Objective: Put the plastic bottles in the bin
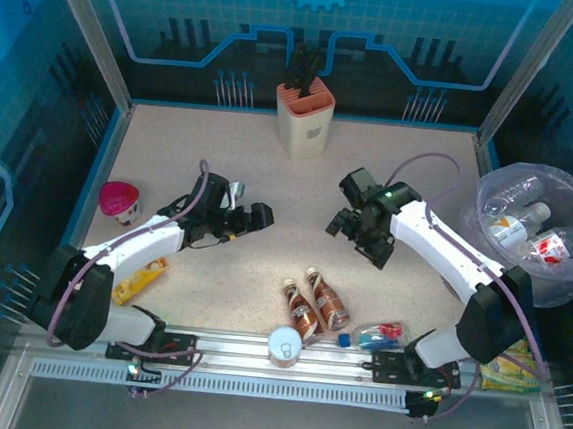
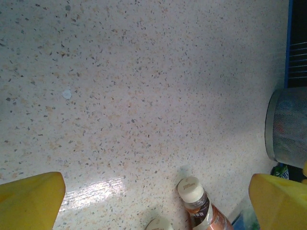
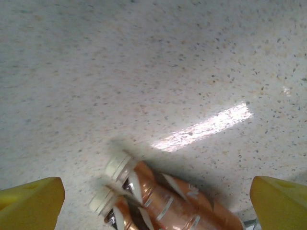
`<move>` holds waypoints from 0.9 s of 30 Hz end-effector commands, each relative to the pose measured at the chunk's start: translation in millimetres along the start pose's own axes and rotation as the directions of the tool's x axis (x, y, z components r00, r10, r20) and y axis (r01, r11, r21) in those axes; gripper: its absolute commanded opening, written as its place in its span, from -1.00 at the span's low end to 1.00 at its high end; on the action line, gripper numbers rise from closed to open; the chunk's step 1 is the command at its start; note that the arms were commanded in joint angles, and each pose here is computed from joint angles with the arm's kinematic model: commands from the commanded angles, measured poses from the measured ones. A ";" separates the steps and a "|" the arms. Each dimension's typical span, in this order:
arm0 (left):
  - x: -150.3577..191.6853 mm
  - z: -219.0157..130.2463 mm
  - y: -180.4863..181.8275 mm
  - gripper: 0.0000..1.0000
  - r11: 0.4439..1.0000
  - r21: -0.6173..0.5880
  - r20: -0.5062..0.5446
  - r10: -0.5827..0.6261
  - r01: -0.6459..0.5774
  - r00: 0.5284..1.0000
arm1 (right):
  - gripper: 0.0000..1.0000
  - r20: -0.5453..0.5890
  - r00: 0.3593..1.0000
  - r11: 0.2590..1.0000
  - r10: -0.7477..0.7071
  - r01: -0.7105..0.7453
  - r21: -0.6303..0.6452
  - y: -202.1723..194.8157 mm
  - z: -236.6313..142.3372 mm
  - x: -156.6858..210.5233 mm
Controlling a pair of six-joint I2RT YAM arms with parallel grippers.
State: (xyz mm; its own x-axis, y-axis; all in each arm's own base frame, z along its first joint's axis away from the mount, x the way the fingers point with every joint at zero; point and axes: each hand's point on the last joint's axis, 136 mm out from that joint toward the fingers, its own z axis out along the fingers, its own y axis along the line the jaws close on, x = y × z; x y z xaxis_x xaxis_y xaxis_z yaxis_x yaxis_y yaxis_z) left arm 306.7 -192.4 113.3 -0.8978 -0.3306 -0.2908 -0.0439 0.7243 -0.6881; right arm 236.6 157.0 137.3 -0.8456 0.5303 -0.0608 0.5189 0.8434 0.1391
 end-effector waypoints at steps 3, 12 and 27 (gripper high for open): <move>-1.8 -5.6 -6.0 0.99 0.999 0.027 0.003 0.028 -0.028 1.000 | 1.00 -0.152 0.986 0.978 -0.063 0.091 0.187 -65.5 -10.4 65.2; -4.1 -12.8 -13.6 0.99 0.998 0.043 0.004 0.048 -0.048 0.999 | 0.99 -0.170 0.984 0.976 0.043 -0.005 0.216 -109.5 -8.5 117.7; -7.2 -25.0 -17.0 0.98 0.998 0.042 0.022 0.051 -0.051 0.998 | 0.99 -0.115 0.948 0.953 0.297 -0.287 0.103 -111.9 42.3 115.1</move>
State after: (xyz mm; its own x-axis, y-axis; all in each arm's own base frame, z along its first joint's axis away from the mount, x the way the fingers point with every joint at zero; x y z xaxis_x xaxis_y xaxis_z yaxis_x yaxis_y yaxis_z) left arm 299.5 -188.2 124.8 -0.8989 -0.3151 -0.3044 -0.0193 0.7225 -0.6911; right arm 88.2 128.1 81.3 -0.6994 0.7094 0.0871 0.7147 0.6954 0.0746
